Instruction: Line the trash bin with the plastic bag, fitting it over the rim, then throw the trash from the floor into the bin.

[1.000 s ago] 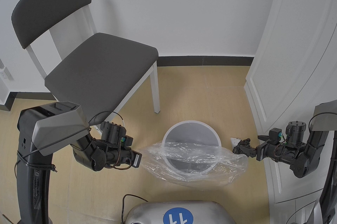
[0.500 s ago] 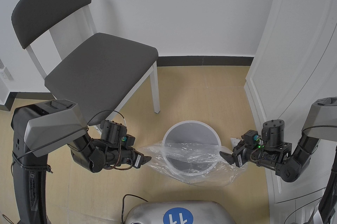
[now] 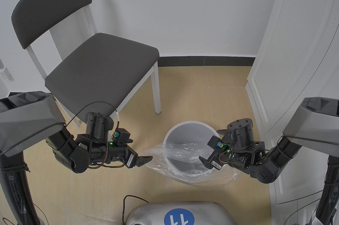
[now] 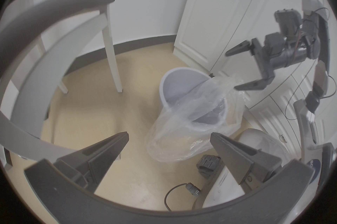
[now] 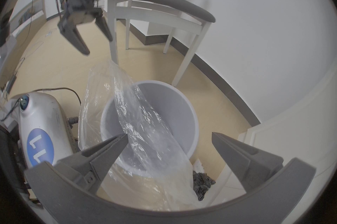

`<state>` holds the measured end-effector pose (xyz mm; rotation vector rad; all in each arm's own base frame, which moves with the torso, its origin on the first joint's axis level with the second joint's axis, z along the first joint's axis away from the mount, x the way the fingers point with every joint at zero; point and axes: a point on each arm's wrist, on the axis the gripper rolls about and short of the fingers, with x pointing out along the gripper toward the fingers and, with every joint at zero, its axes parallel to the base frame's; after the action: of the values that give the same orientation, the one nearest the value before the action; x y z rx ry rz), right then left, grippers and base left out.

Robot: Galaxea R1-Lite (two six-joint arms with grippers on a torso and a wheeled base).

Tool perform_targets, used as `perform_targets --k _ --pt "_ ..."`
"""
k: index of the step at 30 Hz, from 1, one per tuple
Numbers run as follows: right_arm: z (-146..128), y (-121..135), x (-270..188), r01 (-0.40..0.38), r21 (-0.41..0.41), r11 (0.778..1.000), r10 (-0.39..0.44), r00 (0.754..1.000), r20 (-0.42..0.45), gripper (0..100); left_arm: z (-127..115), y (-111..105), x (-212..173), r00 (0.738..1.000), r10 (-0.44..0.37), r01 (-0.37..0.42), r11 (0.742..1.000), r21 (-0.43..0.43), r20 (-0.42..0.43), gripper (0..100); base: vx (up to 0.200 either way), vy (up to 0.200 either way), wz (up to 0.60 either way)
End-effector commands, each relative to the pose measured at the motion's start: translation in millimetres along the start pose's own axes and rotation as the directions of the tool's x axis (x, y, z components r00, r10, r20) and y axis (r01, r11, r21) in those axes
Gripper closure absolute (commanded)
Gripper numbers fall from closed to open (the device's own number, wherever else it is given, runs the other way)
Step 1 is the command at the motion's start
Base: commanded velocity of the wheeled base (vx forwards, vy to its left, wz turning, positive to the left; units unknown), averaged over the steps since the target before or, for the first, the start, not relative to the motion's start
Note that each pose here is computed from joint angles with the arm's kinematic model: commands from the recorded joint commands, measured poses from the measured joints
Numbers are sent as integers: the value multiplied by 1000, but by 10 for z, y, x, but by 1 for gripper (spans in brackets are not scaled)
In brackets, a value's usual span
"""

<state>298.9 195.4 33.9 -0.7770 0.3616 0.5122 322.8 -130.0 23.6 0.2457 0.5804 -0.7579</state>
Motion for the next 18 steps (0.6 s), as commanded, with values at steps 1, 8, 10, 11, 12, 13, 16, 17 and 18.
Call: perform_targets --k 1,8,10,11,12,13,16,17,18 --pt "-40 277 246 -49 -44 998 48 999 -26 0 198 36 -291 996 2 -4 1000 22 91 0 0 0 0" --pt "-129 360 484 -56 -73 996 52 997 -51 0 441 139 -716 975 25 -30 999 18 221 0 0 0 0" --pt "-129 360 484 -56 -73 996 52 997 -51 0 441 139 -716 975 25 -30 999 18 221 0 0 0 0" --pt "-157 374 543 -57 -76 995 53 997 -57 0 525 166 -936 961 38 -40 999 4 275 0 0 0 0" --pt "-157 374 543 -57 -76 995 53 997 -57 0 525 166 -936 961 38 -40 999 4 275 0 0 0 0" --pt "-166 381 548 -59 -77 995 55 997 -59 0 570 190 -1078 950 47 -47 999 -7 308 0 0 0 0" --pt "-164 402 549 -65 -80 995 60 996 -58 0 593 220 -1149 944 56 -55 998 -12 325 0 0 0 0" --pt "-160 425 562 -70 -83 994 65 996 -58 0 605 261 -1175 940 69 -68 998 -17 334 0 0 0 0" --pt "-157 425 568 -69 -82 994 64 996 -57 0 602 263 -1170 941 69 -67 998 -18 333 0 0 0 0"
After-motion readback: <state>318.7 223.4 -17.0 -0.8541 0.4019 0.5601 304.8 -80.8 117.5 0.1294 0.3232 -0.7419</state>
